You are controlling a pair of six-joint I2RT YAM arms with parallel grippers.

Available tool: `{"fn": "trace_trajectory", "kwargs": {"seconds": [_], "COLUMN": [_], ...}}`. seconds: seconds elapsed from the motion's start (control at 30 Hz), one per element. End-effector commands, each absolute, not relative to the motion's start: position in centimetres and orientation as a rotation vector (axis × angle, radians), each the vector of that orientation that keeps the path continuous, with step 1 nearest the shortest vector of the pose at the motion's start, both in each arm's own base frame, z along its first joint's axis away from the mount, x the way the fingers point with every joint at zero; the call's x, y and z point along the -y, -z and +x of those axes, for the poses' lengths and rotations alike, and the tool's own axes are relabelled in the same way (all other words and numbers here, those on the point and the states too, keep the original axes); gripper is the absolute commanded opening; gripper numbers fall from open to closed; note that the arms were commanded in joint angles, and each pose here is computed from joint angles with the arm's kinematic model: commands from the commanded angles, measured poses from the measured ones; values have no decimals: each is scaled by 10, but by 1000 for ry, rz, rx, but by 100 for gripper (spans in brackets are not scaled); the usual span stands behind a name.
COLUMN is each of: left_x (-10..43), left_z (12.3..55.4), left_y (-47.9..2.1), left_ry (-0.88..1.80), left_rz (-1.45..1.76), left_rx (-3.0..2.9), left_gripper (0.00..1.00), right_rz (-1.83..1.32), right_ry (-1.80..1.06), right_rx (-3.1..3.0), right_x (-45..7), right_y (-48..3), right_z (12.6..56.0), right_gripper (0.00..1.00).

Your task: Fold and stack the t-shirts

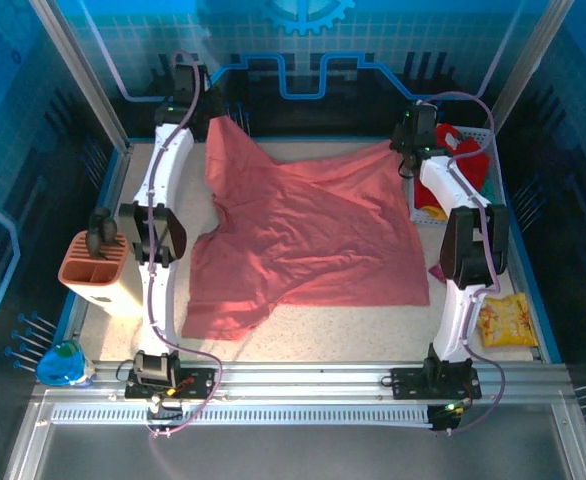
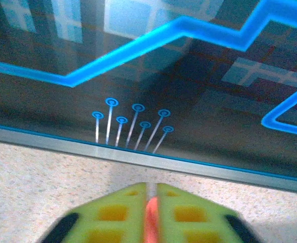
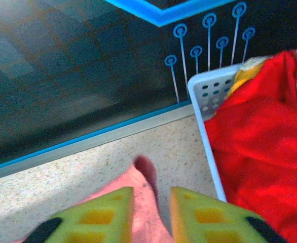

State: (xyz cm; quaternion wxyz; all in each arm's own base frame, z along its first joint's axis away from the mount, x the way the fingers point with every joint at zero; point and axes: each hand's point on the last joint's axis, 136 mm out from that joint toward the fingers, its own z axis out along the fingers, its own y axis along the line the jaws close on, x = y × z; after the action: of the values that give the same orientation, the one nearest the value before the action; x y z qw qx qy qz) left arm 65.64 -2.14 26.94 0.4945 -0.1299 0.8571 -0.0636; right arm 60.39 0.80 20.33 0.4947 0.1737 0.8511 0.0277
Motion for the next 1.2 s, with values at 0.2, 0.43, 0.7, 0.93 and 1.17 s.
{"fn": "trace_trajectory", "kwargs": {"seconds": [0.2, 0.43, 0.7, 0.93, 1.17], "left_x": [4, 14, 28, 45, 35], "left_z": [615, 496, 335, 241, 178], "left_y": [-241, -211, -169, -129, -77], "left_ry": [91, 193, 335, 507, 237], "left_rz": [-380, -505, -701, -1003, -1226], "left_rx": [-2272, -2449, -2615, -2640, -2740], "left_gripper": [61, 62, 66, 63, 55], "right_rz": [359, 305, 315, 370, 530], "right_ry": [-114, -123, -155, -164, -75], "right_rx": [-2163, -2285, -2559, -2649, -2744], "right_x": [-18, -46, -55, -42, -24], "right_y": [-210, -207, -148, -116, -77], "right_z": [589, 512, 376, 295, 250], "right_gripper": [78, 100, 100, 100, 99]}}
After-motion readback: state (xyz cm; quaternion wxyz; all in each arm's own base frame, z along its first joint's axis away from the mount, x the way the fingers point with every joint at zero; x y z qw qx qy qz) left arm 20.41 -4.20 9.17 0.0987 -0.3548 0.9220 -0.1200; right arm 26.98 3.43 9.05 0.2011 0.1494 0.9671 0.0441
